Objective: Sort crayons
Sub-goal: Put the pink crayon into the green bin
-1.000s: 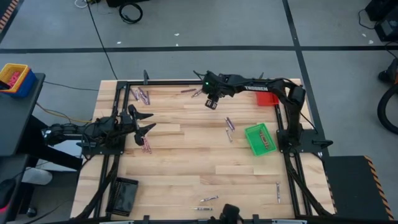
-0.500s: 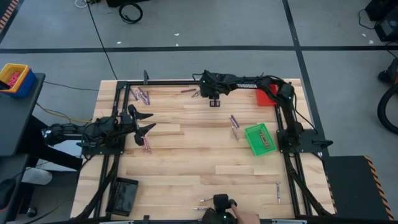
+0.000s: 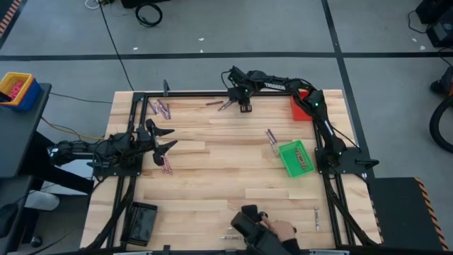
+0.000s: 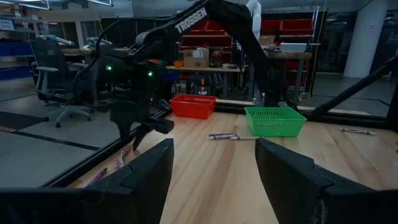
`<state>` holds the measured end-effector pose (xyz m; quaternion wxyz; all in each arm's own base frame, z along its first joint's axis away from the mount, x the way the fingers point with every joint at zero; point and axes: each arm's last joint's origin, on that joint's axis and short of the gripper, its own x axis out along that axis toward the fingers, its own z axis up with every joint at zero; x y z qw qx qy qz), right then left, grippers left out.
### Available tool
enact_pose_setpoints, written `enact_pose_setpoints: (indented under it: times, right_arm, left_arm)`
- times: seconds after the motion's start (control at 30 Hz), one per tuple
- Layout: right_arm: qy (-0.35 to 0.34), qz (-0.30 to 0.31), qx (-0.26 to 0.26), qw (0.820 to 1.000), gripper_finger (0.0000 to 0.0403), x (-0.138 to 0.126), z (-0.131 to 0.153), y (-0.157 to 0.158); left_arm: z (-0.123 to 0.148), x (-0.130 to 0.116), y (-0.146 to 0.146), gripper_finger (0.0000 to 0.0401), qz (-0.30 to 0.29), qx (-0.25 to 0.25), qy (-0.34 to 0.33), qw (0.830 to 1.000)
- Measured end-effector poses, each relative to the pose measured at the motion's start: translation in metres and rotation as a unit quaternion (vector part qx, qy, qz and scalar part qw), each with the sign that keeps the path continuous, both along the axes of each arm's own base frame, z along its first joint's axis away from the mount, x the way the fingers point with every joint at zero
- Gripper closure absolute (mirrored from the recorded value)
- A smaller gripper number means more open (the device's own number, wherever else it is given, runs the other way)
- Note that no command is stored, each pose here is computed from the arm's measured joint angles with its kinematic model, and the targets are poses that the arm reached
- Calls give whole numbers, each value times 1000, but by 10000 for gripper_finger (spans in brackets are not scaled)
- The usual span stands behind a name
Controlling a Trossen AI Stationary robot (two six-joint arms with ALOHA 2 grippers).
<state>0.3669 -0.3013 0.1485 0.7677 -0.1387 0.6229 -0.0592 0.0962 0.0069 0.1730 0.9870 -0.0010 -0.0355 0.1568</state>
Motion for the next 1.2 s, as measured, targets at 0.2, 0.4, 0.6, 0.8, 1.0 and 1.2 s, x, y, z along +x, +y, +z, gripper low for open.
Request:
enact_pose_setpoints:
  times: [0.2, 0.4, 0.6, 0.8, 1.0, 1.2]
  right_arm:
    - [9, 0, 19, 1000, 272, -4, -6, -3]
    - [39, 0, 37, 999, 317, -9, -4, 3]
    - [96, -2, 34, 995, 364, -12, -5, 12]
    - [94, -20, 34, 995, 374, -10, -6, 16]
    - [80, -63, 33, 994, 374, -3, -3, 24]
    - [80, -116, 98, 985, 375, -14, 23, 42]
  left_arm:
    - [0, 0, 0, 161, 0, 0, 0, 1000]
    - [0, 0, 0, 161, 0, 0, 0, 1000]
    - [0, 0, 0, 161, 0, 0, 0, 1000]
    - [0, 0, 0, 161, 0, 0, 0, 1000]
    - [0, 0, 0, 161, 0, 0, 0, 1000]
    - [0, 0, 0, 161, 0, 0, 0, 1000]
